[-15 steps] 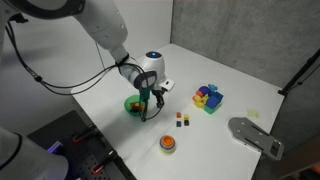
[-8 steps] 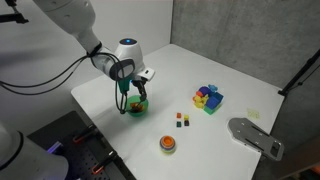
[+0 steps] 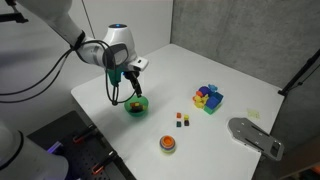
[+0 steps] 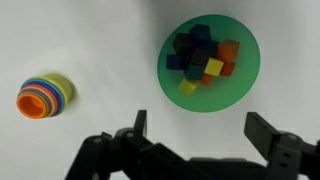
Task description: Put the small green block in the bowl
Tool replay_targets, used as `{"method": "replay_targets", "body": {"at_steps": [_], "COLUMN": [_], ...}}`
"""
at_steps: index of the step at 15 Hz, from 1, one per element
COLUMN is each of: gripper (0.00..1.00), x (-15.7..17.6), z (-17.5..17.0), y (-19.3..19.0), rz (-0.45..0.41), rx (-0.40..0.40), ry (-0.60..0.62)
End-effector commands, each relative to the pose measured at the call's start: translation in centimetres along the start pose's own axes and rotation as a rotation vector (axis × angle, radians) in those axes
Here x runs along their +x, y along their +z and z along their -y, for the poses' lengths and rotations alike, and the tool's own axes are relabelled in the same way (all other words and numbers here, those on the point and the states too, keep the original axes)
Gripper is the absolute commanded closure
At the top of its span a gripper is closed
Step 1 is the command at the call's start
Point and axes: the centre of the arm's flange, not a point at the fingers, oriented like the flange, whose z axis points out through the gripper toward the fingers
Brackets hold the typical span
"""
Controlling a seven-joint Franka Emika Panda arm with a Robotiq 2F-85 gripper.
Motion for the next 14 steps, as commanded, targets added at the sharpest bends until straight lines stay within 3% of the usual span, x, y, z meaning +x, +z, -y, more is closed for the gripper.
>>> {"method": "replay_targets", "body": {"at_steps": [1, 9, 14], "gripper": [0.0, 0.0, 0.0], "x": [-1.0, -0.9, -1.0], "z": [-0.6, -2.2, -2.5], "y": [-4.7, -11.0, -10.4], "rz": [0.033, 0.174, 0.177], "rx": [-0.029, -0.123, -0.131], "ry": [-0.084, -0.278, -0.278]}}
